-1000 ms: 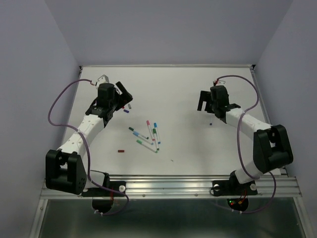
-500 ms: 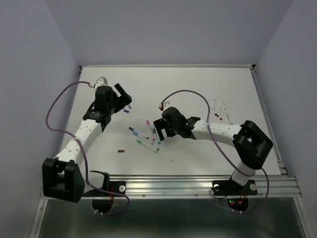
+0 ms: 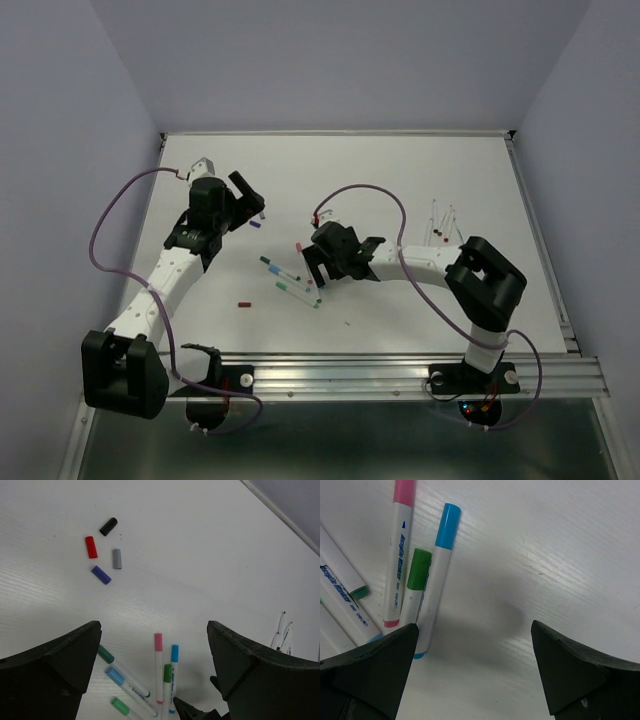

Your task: Open the pen caps

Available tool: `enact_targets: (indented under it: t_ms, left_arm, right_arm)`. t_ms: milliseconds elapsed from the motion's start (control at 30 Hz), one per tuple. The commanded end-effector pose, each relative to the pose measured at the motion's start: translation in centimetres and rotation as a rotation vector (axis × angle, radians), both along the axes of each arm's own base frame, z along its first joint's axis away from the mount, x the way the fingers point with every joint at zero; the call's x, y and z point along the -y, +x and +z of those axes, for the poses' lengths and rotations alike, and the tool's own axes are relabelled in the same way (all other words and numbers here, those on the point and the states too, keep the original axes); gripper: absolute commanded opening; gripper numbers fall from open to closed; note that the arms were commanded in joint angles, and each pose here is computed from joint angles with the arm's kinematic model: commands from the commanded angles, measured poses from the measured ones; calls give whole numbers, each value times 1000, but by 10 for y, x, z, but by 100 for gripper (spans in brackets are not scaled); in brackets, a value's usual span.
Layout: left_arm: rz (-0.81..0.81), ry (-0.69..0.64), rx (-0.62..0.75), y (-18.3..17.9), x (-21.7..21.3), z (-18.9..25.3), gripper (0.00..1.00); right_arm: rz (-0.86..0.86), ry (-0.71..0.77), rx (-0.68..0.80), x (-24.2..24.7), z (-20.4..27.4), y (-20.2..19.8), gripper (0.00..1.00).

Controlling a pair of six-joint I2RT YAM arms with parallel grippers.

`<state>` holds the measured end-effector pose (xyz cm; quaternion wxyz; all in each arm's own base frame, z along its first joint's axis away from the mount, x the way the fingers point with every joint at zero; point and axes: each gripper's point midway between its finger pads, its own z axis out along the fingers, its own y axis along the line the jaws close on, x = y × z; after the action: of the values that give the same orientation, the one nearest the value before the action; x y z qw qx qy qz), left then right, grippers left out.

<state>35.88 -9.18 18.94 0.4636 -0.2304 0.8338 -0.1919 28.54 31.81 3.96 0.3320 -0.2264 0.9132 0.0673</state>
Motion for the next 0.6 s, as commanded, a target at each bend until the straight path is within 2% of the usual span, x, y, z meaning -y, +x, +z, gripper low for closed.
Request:
enact_targets:
  t_ms: [0,467,500,567]
  left_arm:
    - [0,9,37,-1,-3,9,99]
    - [-14,13,27,1,0,5,99]
    - [-17,12,27,1,0,5,99]
    - [-24,15,30,1,1,6,99]
  right_arm:
    - [-34,1,49,-8,11,14,100]
    - [-39,-30,11,-15,-15,17,100]
    - [-35,-39,3,-16,-20,17,98]
    - [-28,-38,-11,-19,-25,17,88]
